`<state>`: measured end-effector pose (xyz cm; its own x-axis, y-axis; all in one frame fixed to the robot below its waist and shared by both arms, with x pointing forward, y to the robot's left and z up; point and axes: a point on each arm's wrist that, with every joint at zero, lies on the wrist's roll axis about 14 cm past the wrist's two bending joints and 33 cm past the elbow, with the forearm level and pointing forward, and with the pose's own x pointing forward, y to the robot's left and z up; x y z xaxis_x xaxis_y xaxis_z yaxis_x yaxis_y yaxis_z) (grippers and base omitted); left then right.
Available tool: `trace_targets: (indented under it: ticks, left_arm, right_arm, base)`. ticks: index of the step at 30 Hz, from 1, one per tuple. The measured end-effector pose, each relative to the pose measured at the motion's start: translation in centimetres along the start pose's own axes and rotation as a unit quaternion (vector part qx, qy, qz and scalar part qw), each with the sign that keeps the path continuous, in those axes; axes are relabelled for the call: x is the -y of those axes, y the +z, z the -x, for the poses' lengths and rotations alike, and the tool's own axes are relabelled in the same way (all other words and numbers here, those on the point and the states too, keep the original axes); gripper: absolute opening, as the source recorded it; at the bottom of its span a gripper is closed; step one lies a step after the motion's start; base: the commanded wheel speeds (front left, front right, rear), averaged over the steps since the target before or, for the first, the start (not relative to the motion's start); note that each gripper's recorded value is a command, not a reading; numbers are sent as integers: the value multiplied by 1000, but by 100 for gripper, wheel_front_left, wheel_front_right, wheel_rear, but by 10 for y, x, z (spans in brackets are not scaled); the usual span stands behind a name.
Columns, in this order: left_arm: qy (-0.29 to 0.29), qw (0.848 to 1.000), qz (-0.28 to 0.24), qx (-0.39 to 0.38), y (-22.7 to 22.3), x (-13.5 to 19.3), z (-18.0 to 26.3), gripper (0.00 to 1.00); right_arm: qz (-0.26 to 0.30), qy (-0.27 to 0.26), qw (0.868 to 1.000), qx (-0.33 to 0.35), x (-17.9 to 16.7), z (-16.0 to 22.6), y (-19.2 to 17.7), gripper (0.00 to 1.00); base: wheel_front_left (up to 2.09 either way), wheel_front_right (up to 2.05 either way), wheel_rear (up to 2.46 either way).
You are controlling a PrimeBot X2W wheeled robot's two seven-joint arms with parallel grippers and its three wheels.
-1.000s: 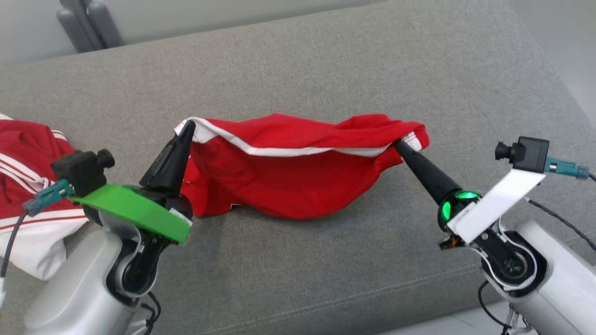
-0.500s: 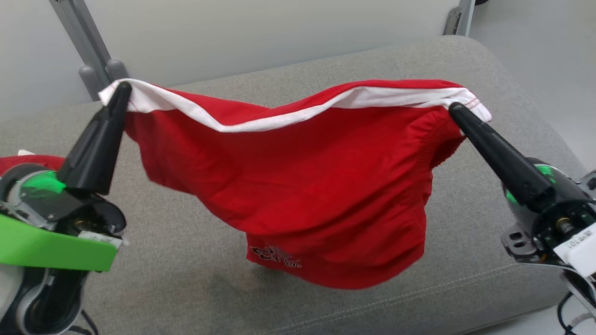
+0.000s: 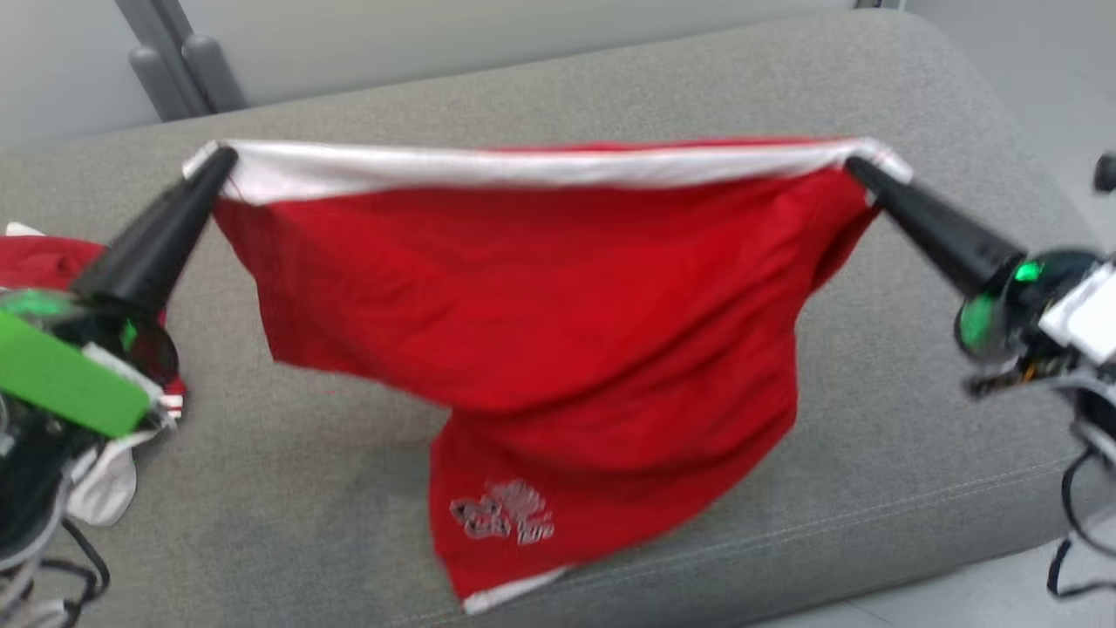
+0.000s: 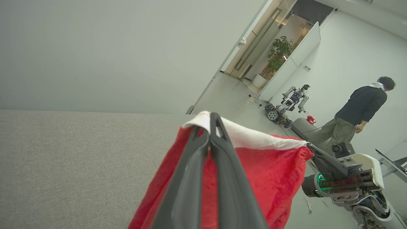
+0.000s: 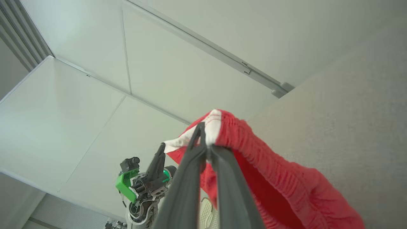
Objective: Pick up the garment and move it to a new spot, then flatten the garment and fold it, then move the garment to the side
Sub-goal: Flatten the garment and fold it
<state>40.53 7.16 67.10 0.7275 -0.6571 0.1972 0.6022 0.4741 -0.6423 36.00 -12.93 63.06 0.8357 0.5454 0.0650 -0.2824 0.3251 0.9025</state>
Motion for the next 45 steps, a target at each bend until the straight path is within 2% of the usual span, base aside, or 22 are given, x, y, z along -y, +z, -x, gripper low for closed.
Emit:
trace_targets:
  ticks: [4,8,10,15,17,19,21,23,25,27,30,39,45]
  left_arm:
    - [8,999,-16,37,37,-19,-30,0]
    - [-6,995,-46,86,71,-21,-60,0]
    - [-8,990,-67,121,90,-22,-71,0]
    - [11,975,-128,181,120,-44,-86,0]
    - [23,973,-149,176,112,-59,-89,0]
    - [34,977,-141,154,92,-81,-90,0]
    - [56,985,-117,115,46,-115,-85,0]
    - [112,989,-71,65,-14,-156,-64,0]
    - [164,986,-21,27,-65,-183,-35,0]
    - [204,979,14,11,-96,-196,-9,0]
    - [235,970,56,14,-115,-199,13,0]
    - [220,972,71,35,-111,-169,26,0]
    - [247,965,87,23,-121,-157,60,0]
  right_arm:
    - [43,5,995,89,0,-38,75,0]
    - [94,29,979,178,-15,-74,130,0]
    - [101,44,971,211,-19,-94,145,0]
    - [132,84,958,239,-35,-138,148,0]
    - [135,82,962,222,-27,-150,137,0]
    - [123,62,972,193,-1,-160,117,0]
    - [98,14,983,153,45,-162,84,0]
    - [51,-58,992,101,105,-147,37,0]
    - [-3,-126,990,62,153,-120,-8,0]
    - [-37,-168,984,43,178,-93,-37,0]
    - [-69,-194,978,43,188,-68,-55,0]
    - [-89,-220,971,16,187,-22,-89,0]
    - [-111,-227,967,-29,173,8,-122,0]
  base:
    - [0,0,0]
    - [0,0,0]
    - [0,0,0]
    - [0,0,0]
    - [0,0,0]
    - [0,0,0]
    - [0,0,0]
    - [0,0,0]
    - [0,0,0]
    - [0,0,0]
    - [0,0,0]
    - [0,0,0]
    - [0,0,0]
